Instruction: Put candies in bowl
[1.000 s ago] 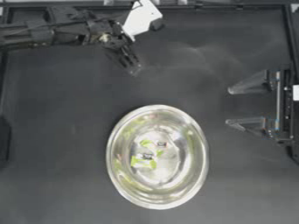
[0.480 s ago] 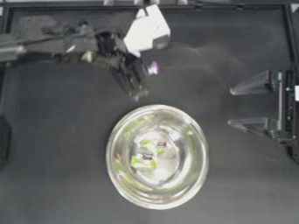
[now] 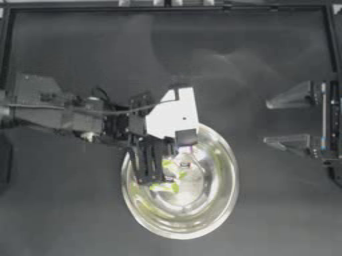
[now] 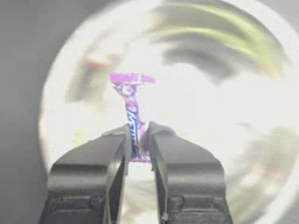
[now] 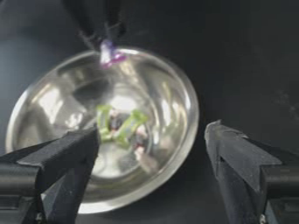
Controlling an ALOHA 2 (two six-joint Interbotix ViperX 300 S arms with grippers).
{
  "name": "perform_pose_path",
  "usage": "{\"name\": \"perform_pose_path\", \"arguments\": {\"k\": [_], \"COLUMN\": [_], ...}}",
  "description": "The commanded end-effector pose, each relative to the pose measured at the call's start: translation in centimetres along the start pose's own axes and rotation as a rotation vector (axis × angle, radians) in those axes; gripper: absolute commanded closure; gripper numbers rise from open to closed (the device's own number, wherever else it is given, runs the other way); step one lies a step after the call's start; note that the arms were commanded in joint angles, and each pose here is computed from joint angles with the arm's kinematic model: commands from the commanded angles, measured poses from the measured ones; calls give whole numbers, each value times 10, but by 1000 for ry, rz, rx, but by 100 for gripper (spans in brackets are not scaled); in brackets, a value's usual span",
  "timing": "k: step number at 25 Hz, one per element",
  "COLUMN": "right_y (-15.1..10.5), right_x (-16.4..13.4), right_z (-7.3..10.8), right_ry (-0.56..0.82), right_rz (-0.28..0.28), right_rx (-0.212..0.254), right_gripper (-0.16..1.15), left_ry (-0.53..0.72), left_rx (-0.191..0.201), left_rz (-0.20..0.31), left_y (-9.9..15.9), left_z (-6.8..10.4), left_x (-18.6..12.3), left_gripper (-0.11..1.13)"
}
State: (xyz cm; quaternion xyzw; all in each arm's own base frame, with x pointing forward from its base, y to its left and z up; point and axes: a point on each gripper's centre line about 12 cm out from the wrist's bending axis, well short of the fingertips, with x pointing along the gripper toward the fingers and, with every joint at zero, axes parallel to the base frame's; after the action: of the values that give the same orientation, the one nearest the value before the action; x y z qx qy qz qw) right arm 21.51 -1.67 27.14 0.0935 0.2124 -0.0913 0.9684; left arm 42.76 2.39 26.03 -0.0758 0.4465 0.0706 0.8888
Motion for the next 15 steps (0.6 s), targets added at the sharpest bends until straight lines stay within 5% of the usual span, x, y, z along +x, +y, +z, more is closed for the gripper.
{"name": "perform_pose_path", "arguments": {"k": [1, 10, 15], "right_y": [1, 2, 2], "right_x": [-2, -2, -2], "right_z": [6, 7, 7], "right_ry": [-21, -31, -31], "right_rz": [8, 15, 15], "right_rx": [5, 7, 11], "right_gripper": [-2, -2, -2], "left_ry": [-106, -150, -134], "left_rx": [-8, -45, 21], "left_rz": [-44, -90, -107], "left_y": [-8, -12, -24], "left_z": [4, -14, -21], "left_x": [-20, -8, -2], "left_gripper": [47, 43, 21]}}
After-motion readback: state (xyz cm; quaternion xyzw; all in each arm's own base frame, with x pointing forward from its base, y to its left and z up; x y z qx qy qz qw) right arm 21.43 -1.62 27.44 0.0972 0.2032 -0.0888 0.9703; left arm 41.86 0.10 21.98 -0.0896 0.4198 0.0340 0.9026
